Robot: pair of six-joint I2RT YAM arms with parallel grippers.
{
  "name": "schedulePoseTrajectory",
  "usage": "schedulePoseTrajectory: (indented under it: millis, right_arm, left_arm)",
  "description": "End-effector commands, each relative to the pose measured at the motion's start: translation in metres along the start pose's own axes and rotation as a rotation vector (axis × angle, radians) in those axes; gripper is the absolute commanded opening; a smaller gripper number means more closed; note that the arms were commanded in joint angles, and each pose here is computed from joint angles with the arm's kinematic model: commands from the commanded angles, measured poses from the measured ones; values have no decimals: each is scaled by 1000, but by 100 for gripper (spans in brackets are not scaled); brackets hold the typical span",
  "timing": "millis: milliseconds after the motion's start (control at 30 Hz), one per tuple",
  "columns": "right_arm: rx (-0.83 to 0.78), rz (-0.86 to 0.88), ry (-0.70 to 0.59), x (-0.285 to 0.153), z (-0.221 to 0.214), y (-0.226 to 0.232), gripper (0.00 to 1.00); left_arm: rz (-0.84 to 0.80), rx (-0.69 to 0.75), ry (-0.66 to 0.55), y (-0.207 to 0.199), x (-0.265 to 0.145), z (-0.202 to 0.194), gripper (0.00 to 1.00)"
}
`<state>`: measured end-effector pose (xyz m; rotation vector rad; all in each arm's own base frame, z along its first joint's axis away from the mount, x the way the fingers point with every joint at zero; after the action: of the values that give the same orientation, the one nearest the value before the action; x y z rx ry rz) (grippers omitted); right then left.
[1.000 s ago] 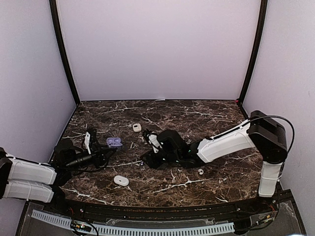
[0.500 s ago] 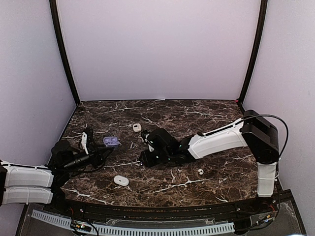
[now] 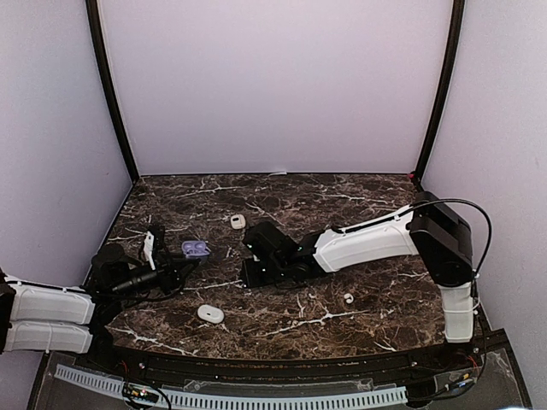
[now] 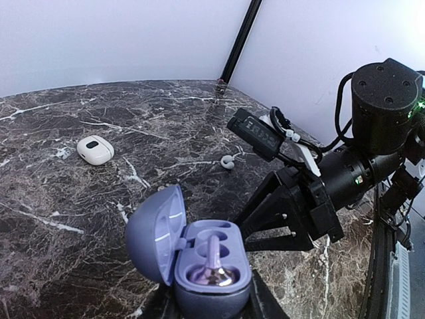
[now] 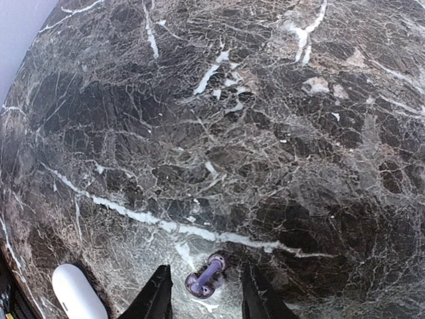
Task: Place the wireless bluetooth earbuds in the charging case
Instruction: Pick up the right earbud from the center of the board.
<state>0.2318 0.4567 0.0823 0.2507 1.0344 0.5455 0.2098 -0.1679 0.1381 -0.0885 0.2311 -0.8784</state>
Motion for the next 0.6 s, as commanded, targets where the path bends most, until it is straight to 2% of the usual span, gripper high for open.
schedulePoseTrajectory:
  millis: [0, 367, 567]
  right_arm:
    - [31, -27, 2, 9, -3, 3, 34]
    - [24, -32, 15, 16, -7, 4, 25]
    - [24, -35, 1, 11, -4, 4, 12]
  left_arm:
    - [-20, 18, -14, -3, -4, -4, 18]
    - [-29, 21, -6, -4, -4, -6, 18]
    - [-34, 21, -5, -5, -4, -7, 18]
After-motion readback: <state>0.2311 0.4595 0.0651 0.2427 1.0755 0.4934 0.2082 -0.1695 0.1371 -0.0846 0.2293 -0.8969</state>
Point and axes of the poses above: each gripper's point midway between its finger pads, its own x axis out along the fingers, its own y axis along the line the jaws close on, z = x × y, the point moved 4 cm from there along -x, back along the fingers, and after that the axes turned 10 degrees about x, right-handed, at the moved point
